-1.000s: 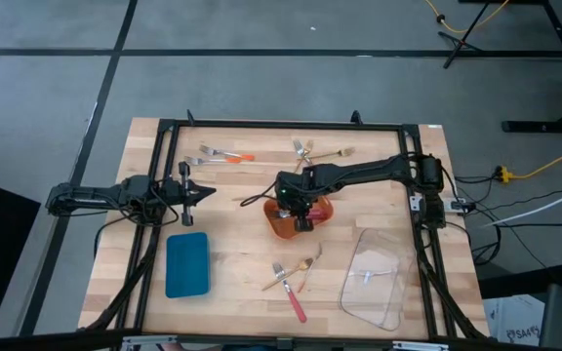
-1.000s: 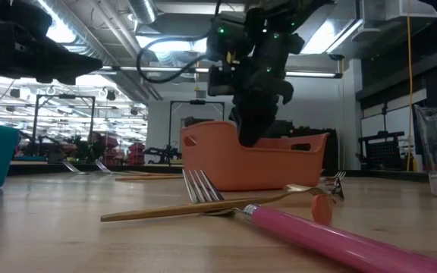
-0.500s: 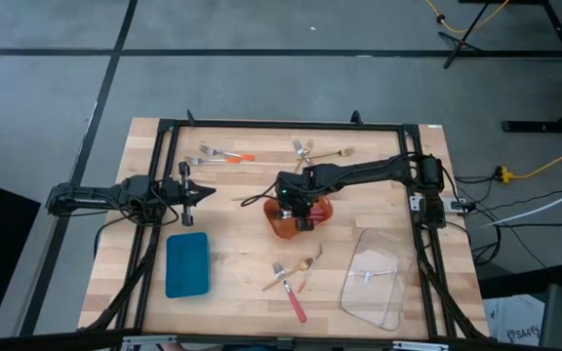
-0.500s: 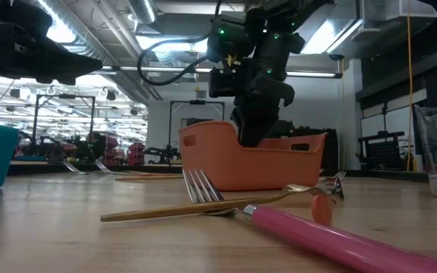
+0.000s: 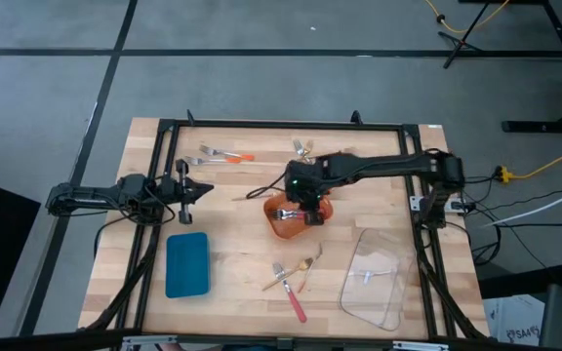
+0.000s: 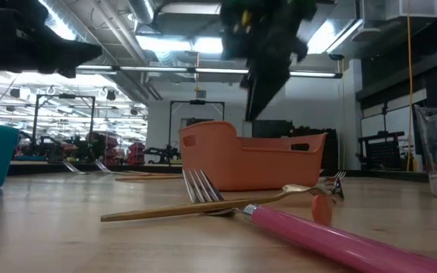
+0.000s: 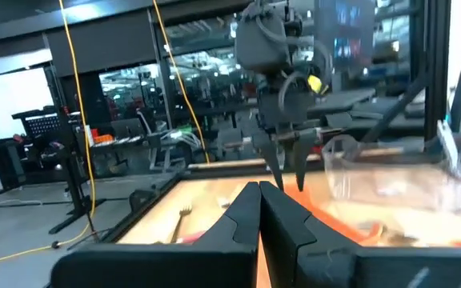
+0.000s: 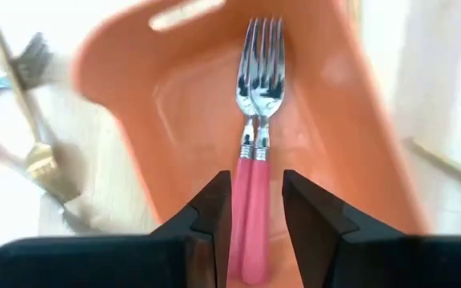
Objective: Sort silverware by color (type)
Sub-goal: Put the orange fork into the blue bin
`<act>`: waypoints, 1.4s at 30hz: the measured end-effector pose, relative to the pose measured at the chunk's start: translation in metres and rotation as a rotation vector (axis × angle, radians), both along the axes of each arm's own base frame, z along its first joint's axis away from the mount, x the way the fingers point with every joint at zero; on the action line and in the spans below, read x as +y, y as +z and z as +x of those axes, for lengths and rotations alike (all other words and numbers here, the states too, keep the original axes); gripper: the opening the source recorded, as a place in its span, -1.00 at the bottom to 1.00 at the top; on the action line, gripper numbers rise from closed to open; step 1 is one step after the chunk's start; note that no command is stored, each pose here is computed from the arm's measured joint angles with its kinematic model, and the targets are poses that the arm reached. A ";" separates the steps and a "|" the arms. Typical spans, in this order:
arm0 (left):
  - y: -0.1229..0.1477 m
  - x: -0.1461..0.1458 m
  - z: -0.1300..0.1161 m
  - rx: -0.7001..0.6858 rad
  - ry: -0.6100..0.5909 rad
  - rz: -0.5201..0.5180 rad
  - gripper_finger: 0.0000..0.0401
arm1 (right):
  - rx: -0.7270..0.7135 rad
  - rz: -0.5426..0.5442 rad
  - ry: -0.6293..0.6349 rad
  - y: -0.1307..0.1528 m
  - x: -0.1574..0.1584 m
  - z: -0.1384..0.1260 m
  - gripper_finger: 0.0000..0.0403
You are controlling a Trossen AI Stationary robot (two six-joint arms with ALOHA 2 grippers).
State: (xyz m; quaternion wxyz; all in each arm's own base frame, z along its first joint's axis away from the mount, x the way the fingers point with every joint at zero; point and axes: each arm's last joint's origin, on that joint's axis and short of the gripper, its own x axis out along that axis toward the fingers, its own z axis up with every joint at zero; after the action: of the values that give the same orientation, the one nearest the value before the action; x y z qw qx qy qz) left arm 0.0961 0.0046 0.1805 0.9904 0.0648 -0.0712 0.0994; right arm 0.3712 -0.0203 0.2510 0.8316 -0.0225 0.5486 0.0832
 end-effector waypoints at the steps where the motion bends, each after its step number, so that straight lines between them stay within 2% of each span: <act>1: 0.002 0.000 0.000 -0.018 -0.002 -0.010 -1.00 | -0.022 -0.003 0.005 0.010 0.000 -0.005 -0.50; 7: 0.013 0.000 -0.003 -0.154 -0.026 -0.062 -1.00 | -0.159 -0.066 -0.007 0.064 0.001 -0.044 -0.50; 10: 0.019 0.000 -0.005 -0.212 -0.028 -0.064 -0.96 | -0.211 -0.103 -0.021 0.077 0.002 -0.071 -0.50; 16: 0.026 0.001 -0.008 -0.305 0.011 -0.100 -0.65 | -0.373 -0.162 -0.099 0.075 0.003 -0.128 -0.50; 23: 0.035 0.005 -0.004 -0.290 0.145 -0.182 -0.37 | -0.578 -0.198 -0.256 0.051 -0.008 -0.176 -0.50; 29: 0.063 0.008 0.009 -0.213 0.237 -0.196 -0.34 | -0.673 -0.177 -0.348 0.031 -0.029 -0.198 -0.50; 35: 0.096 0.021 0.033 -0.079 0.364 -0.206 -0.34 | -0.705 -0.102 -0.342 0.024 -0.043 -0.202 -0.50; 42: 0.128 0.053 0.064 0.203 0.478 -0.245 -0.34 | -0.712 -0.076 -0.341 0.023 -0.050 -0.201 -0.50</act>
State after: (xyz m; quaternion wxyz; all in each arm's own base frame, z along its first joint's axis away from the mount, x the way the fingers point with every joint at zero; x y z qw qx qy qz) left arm 0.1602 0.0574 0.3083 0.9413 -0.0310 0.0581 0.3311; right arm 0.1699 -0.0706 0.2737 0.9703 0.0105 0.2244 -0.0894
